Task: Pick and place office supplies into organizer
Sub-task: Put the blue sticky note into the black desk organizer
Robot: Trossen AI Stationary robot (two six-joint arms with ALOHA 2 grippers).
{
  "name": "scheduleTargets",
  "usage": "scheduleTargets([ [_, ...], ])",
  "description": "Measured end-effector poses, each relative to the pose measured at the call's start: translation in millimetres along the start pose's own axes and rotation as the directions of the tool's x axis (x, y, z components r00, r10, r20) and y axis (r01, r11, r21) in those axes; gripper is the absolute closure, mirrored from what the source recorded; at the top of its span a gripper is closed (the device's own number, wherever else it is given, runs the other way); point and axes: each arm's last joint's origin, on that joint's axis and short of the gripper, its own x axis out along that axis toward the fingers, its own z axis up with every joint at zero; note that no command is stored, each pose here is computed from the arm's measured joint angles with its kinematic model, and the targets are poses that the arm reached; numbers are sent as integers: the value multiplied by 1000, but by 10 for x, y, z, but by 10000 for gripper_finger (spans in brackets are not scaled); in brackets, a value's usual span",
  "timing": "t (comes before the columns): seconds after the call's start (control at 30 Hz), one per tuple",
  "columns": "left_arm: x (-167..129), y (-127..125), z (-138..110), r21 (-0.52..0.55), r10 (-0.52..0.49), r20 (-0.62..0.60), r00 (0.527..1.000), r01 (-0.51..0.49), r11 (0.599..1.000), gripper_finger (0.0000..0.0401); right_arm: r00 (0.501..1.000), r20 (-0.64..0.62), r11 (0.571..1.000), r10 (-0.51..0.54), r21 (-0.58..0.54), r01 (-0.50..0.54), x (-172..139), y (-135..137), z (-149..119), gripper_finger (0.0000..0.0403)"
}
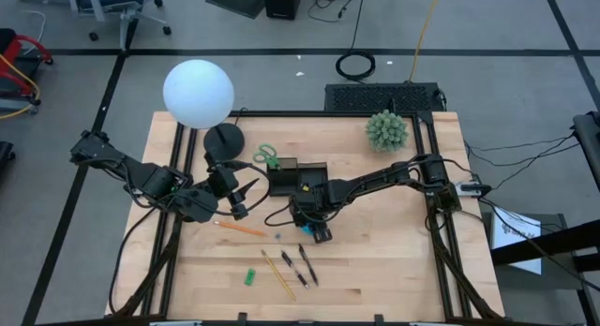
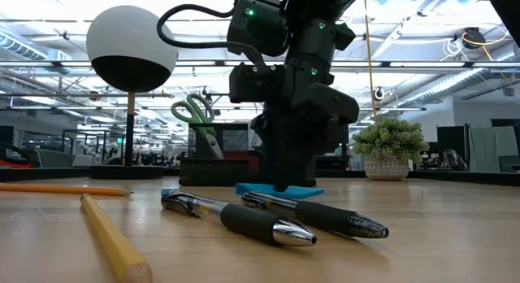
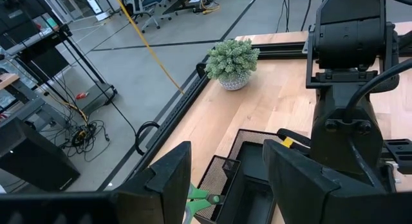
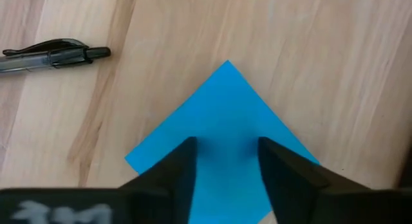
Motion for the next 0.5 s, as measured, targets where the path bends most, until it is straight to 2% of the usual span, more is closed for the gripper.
scheduleTargets([
  [0.4,0,0,0,0,0,0,1000,0,1000,206,1000,7,999,1,-41,0,1,0,5,392],
  [0.5,0,0,0,0,0,0,1000,0,1000,206,1000,13,999,-1,-49,2,1,-1,12,397],
])
